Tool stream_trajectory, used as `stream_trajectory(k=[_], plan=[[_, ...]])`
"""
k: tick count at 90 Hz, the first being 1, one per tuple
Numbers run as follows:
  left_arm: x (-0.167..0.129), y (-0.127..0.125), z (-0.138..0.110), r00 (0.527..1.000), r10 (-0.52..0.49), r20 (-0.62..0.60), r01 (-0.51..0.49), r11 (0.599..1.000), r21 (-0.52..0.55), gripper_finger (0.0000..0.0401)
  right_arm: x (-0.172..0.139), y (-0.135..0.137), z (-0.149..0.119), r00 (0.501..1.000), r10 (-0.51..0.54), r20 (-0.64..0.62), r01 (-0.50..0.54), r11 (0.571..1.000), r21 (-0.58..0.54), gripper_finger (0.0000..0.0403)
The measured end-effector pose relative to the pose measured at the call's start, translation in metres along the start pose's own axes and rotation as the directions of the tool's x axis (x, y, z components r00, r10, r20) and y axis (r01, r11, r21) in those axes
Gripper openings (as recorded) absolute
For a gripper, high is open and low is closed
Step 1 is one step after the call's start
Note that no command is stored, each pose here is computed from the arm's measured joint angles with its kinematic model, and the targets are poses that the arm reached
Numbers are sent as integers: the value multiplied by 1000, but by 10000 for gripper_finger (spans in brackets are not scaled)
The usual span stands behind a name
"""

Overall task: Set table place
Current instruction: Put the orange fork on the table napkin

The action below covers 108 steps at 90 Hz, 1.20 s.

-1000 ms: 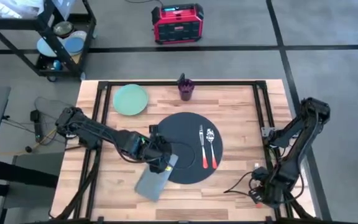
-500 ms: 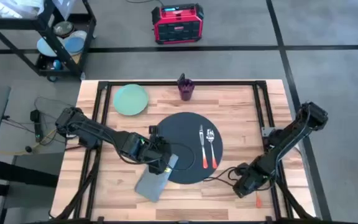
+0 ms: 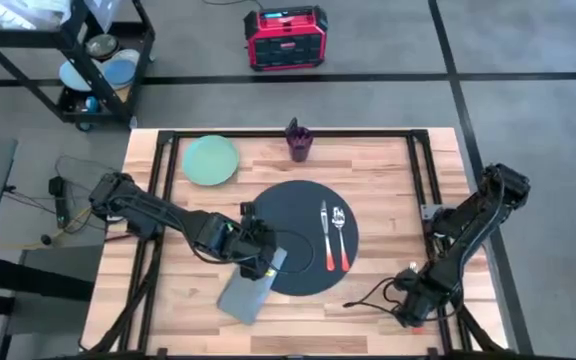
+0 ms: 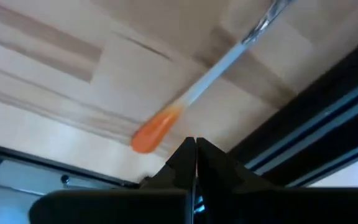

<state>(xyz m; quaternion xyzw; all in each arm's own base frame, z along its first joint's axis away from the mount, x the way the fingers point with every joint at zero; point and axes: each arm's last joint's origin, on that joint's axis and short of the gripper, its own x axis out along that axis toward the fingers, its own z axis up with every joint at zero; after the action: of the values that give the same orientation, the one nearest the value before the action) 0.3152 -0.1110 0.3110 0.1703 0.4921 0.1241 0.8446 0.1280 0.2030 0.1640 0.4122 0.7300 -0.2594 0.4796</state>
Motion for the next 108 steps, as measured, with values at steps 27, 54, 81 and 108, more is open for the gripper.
stream_trajectory(k=[27,54,81,108], plan=[[1,2,0,1000,3,-3,-3,1000,17,102,15,4,1,998,-7,-70,3,999,-50,0],[5,9,1,1000,15,-13,-15,1000,6,102,24,13,2,984,-58,-168,28,984,-179,0],[6,11,1,1000,18,-18,-18,1000,1,102,32,12,-4,951,-128,-281,17,930,-368,0],[9,15,2,999,25,-23,-25,1000,-13,102,30,-2,-2,893,-284,-349,30,813,-582,0]])
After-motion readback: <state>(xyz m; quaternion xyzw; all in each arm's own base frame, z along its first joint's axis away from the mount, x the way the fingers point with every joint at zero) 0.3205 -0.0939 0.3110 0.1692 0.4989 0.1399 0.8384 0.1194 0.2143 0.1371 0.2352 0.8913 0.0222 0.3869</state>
